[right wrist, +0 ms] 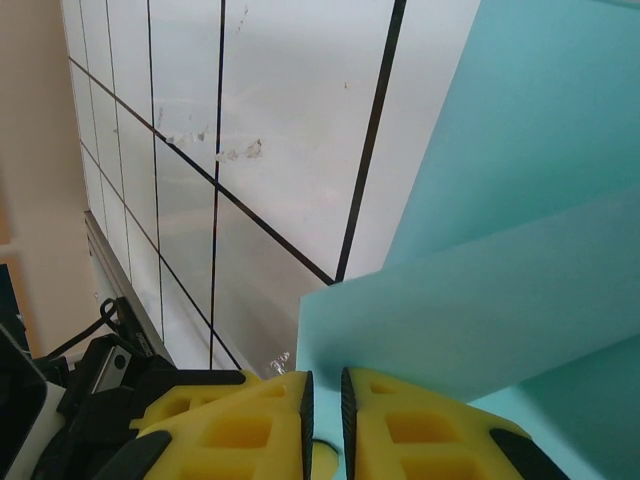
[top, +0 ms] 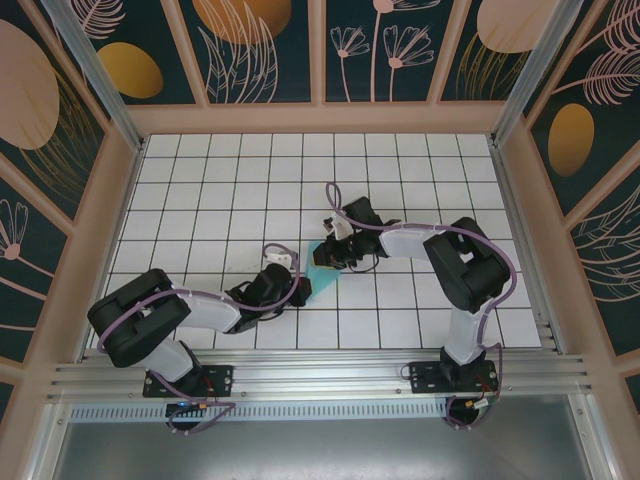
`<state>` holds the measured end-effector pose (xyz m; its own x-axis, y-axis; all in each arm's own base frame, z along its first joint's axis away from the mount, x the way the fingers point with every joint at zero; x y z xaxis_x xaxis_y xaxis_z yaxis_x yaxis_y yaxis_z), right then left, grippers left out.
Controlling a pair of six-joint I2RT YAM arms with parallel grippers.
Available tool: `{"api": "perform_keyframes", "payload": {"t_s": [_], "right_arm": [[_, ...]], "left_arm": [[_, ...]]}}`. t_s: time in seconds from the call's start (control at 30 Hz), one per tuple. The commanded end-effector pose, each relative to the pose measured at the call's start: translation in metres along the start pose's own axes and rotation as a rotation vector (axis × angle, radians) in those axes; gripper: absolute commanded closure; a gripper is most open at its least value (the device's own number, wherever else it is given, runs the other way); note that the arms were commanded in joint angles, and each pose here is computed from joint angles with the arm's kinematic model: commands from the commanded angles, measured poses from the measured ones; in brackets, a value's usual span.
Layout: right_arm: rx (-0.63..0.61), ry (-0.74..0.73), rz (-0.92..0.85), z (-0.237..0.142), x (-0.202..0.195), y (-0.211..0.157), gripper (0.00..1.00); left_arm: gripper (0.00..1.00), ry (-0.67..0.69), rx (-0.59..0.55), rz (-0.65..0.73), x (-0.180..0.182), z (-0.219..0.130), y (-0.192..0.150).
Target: Fold a paper plane with a square sheet of paper (pick it up from the middle)
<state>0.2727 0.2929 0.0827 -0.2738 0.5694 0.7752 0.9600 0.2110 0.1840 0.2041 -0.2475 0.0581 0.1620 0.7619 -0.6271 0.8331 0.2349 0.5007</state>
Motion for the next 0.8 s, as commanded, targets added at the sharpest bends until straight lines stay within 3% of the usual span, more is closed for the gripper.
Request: {"api": "perform_keyframes", "payload": {"t_s": [0.0,0.37,0.77], "right_arm": [[0.006,0.030,-0.049,0.004,0.011,0.006,0.81],[0.009,0.024,-0.051,0.010,0.014,0.010,0.79],[-0.016,0.031,-0.068,0.003,0.023,0.012,0.78]], "left_arm": [[1.00,0.003,-0.025,-0.065,0.009,-0.004,-0.001],[1.00,0.019,-0.013,-0.116,0.017,-0.002,-0.006],[1.00,-0.066,0.001,-0.218,0.021,-0.009,-0.001]]}}
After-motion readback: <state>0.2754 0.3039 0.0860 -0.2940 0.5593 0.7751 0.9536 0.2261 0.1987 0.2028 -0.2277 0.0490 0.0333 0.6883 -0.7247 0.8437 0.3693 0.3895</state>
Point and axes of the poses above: each hand's point on the last joint's axis, 136 mm out from that joint toward the fingers, its own z axis out along the fingers, its own x axis along the line the jaws close on, y = z × x, the point moved 5 cm from there along -z, back along the fingers, and after that the axes turned 3 degrees about -z, right-handed, at the moved point
